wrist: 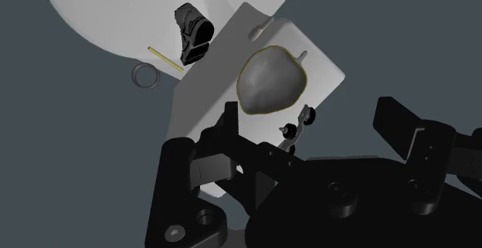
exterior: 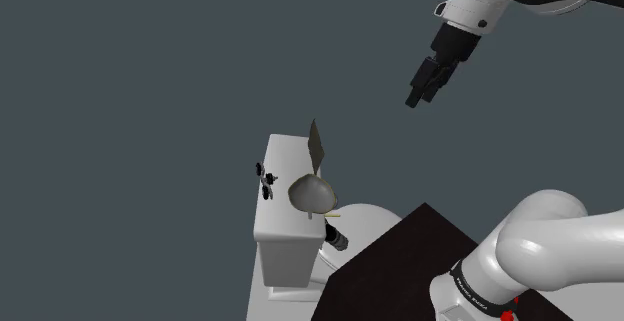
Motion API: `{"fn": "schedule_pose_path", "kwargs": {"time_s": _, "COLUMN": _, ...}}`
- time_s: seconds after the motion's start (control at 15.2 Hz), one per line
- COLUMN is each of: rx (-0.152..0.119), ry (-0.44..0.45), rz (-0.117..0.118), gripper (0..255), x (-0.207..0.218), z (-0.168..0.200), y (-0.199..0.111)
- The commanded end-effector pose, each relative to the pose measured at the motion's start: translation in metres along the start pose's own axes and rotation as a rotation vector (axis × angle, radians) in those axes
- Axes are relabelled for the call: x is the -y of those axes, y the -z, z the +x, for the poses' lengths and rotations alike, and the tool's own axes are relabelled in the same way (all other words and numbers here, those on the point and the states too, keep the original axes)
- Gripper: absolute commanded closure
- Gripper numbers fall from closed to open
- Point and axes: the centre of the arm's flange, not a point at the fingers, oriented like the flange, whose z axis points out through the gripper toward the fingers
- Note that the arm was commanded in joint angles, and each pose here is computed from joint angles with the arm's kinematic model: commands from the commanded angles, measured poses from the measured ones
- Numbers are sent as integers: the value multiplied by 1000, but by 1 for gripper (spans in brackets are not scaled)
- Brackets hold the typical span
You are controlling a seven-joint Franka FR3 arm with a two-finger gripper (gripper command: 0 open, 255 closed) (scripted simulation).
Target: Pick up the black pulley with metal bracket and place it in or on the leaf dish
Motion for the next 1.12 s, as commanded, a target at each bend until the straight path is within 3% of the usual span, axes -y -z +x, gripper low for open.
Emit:
{"fn": "schedule_pose_path", "kwargs": {"time_s": 0.0, "rx": 0, "ry": 0, "rz": 0, "gripper": 0, "x": 0, "z": 0, "y": 0}}
{"fn": "schedule_pose_path", "kwargs": {"time_s": 1.06, "rx": 12, "ry": -14, "rz": -14, "gripper": 0, "x": 44, "z": 120, "y": -170}}
